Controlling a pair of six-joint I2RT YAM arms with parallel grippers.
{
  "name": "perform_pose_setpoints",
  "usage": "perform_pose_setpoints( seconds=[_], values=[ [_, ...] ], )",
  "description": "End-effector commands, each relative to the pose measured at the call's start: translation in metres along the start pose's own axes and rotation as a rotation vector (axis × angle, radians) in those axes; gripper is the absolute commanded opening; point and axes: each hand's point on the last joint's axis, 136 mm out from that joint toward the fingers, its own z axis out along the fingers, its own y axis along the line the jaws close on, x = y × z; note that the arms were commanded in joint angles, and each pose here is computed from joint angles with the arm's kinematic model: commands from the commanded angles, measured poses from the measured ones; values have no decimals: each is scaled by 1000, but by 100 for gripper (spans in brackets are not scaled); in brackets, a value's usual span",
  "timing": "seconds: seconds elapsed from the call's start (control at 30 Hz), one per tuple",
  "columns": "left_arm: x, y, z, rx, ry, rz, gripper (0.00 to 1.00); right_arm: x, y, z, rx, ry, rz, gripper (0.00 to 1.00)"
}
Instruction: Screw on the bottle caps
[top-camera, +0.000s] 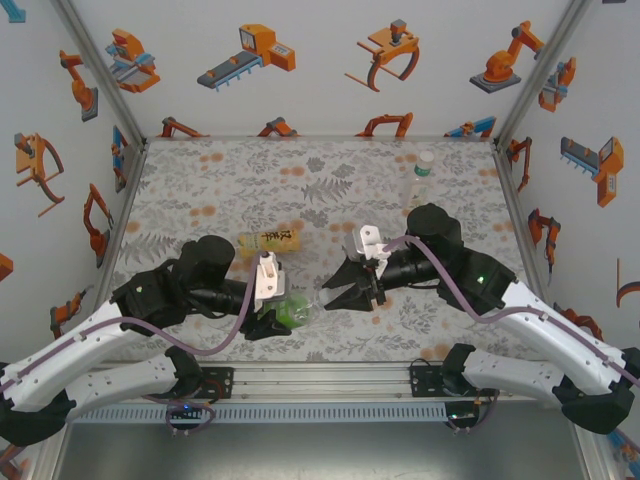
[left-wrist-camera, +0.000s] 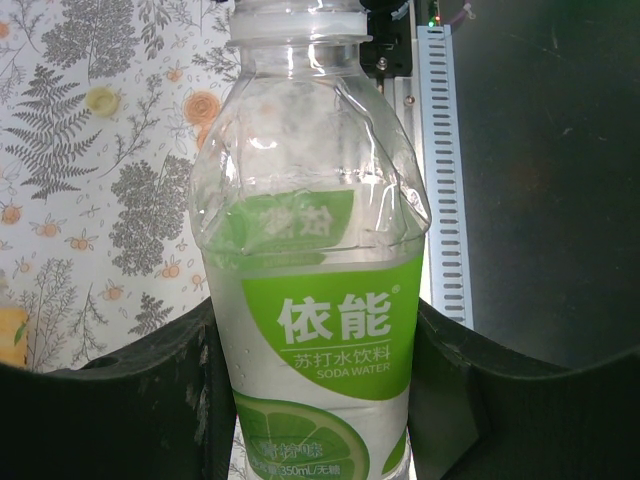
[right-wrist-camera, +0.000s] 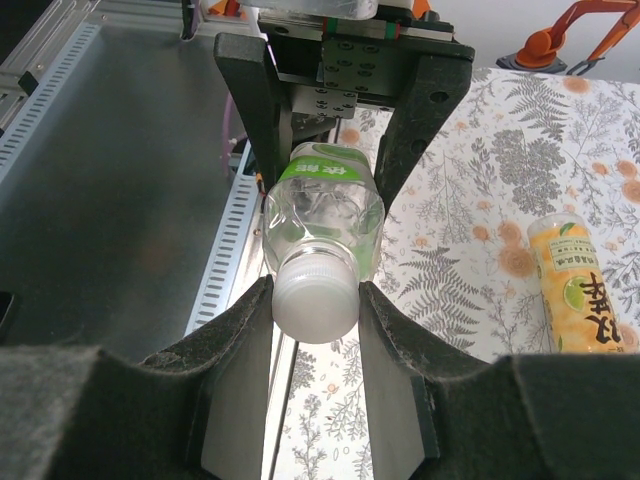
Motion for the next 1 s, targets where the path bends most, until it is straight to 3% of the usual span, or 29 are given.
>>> perform_pose_setpoints(
  seconds=[0.0, 0.63, 0.8, 0.97],
  values=[
    [-32, 3, -5, -11, -114, 66, 0, 9, 9, 9, -64, 13, 25, 0],
    [-38, 2, -11, -34, -169, 92, 0, 8, 5, 2, 27, -84, 128, 0],
    [-41, 4, -11, -44, -179, 99, 0, 10, -8, 5, 87, -114, 264, 0],
    [-43, 13, -13, -104, -195, 106, 0, 24, -39, 0, 275, -137, 516, 0]
  ],
)
